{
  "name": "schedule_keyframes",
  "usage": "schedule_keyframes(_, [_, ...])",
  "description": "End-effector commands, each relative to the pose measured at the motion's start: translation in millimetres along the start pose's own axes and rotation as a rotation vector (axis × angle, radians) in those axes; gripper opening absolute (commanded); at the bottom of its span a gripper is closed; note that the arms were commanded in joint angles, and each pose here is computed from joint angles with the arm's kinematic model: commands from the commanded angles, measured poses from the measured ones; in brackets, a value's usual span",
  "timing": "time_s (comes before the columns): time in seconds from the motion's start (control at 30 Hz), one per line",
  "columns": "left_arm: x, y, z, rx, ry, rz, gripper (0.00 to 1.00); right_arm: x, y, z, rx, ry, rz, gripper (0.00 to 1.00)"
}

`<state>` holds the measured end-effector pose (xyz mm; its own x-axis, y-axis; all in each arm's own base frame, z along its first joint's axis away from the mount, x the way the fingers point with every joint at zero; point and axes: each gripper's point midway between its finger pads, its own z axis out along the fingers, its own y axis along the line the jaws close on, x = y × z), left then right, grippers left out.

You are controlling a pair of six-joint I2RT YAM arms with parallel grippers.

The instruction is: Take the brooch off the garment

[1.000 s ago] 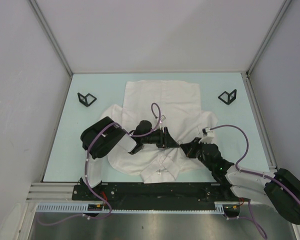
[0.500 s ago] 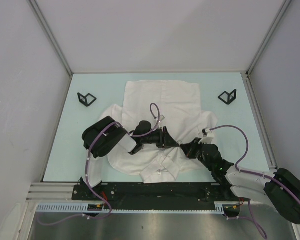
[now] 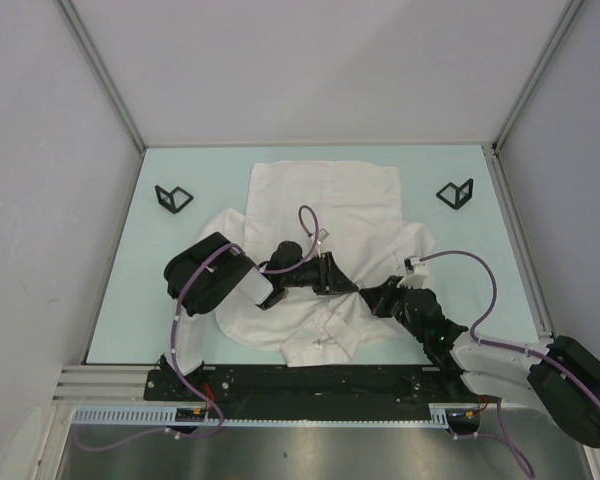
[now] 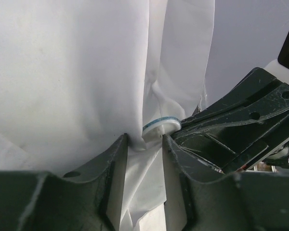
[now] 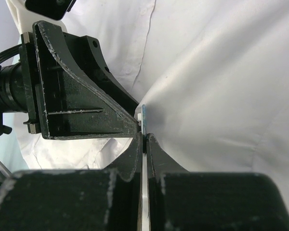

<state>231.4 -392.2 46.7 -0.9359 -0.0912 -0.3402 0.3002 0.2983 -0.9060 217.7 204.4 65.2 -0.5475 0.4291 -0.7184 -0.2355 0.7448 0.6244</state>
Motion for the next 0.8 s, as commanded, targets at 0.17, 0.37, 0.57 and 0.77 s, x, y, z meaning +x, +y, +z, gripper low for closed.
schedule_keyframes(0.17, [-2.9,-7.4,4.4,0.035,-0.01,0.04,0.3,-17.0,20.0,3.9,-0.074,-0.072,0.002,0.0])
schedule_keyframes(0.37, [-0.9,-6.7,3.0,0.033,-0.008,0.05,0.2,-24.1,22.8,5.9,-0.079,-0.102,0.002,0.0])
schedule_keyframes(0.57, [-2.3,-6.5,1.5,0.02,-0.009,0.066,0.22,-21.0,15.7,8.9,-0.026,-0.076,-0.011,0.0])
schedule_keyframes(0.77, [-15.3,-26.6,-8.5,-0.007,-0.037,0.164,0.56,-4.6,-3.4,-0.5,0.11,0.002,-0.097,0.0])
